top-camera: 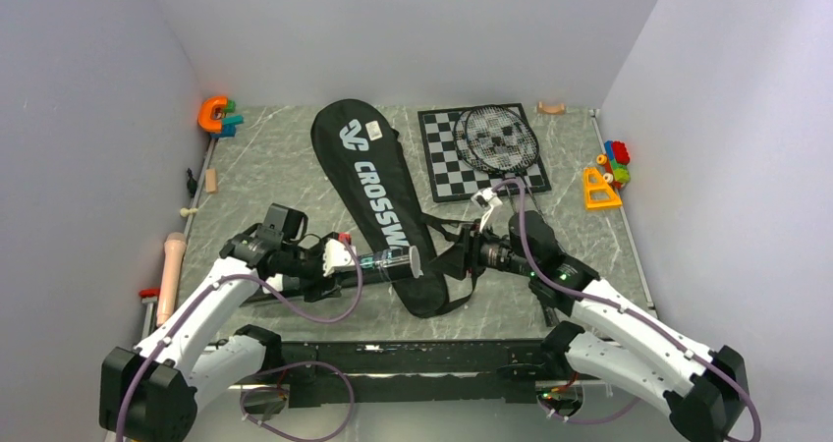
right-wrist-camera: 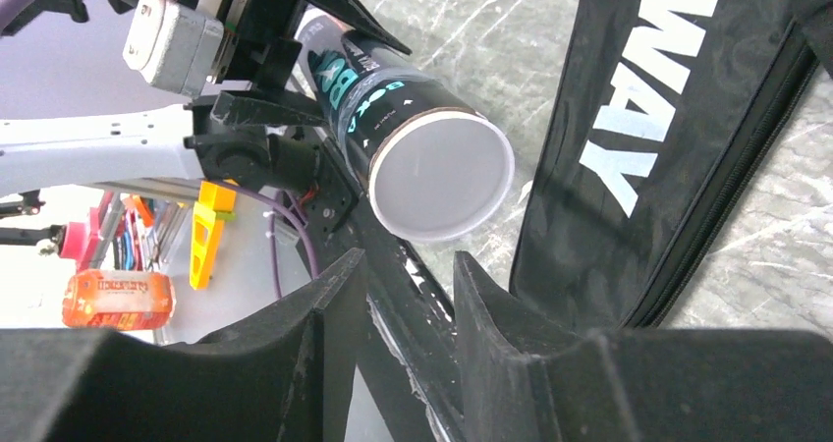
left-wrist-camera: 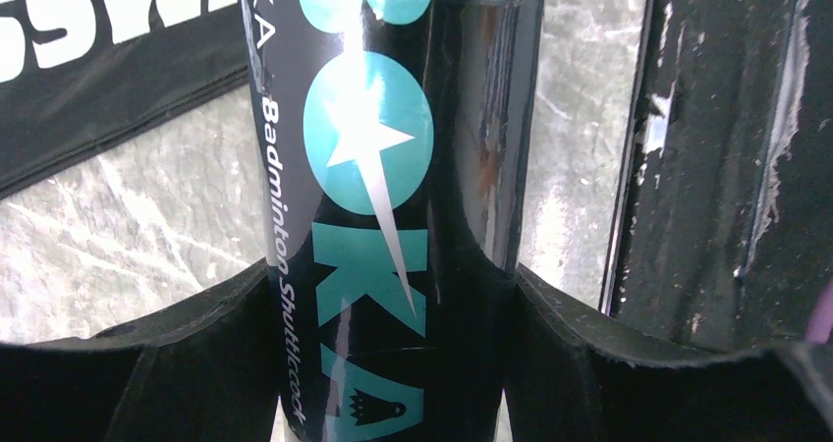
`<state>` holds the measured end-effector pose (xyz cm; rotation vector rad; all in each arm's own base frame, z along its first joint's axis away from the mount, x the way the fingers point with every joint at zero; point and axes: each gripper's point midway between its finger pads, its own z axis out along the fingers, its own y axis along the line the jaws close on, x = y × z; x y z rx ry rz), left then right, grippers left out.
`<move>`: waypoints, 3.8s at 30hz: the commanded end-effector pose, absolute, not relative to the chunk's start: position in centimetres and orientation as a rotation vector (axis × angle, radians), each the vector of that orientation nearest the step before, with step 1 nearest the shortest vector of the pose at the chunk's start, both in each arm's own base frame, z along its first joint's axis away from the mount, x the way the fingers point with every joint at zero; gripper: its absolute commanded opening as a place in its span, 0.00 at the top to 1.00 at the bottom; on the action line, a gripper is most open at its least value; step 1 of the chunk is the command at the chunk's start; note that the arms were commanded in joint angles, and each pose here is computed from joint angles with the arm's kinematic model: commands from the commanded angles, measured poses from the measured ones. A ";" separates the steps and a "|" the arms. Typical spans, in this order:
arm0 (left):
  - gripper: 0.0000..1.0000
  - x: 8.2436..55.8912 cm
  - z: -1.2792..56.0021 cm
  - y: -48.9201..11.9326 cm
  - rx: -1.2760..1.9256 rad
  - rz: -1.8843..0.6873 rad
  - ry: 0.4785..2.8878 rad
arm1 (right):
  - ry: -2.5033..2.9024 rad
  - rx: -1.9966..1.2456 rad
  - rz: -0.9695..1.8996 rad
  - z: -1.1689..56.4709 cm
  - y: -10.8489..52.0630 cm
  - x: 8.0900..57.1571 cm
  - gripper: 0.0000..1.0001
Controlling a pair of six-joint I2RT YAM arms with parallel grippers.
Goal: Pack up the badminton gear
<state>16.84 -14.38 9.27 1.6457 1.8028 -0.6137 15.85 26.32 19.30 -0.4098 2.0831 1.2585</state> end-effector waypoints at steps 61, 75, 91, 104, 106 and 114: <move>1.00 18.6 19.1 -20.4 1.480 -0.765 1.493 | 1.941 -0.444 1.386 23.5 31.8 15.8 1.00; 1.00 22.3 21.9 -17.6 1.300 -0.545 1.683 | 1.915 -0.203 1.113 24.6 26.7 18.7 0.18; 1.00 35.3 14.6 -0.1 0.475 -0.102 2.410 | 2.052 -0.006 0.831 23.7 20.3 24.5 0.04; 0.87 38.2 6.0 5.5 0.166 0.004 2.669 | 2.182 0.013 0.841 19.0 20.8 23.9 0.00; 0.73 37.8 5.1 5.4 0.158 -0.006 2.680 | 2.200 0.012 0.831 18.4 20.9 24.0 0.00; 0.05 38.1 7.1 4.8 0.159 -0.044 2.604 | 2.298 -0.010 0.808 16.9 22.3 25.4 0.00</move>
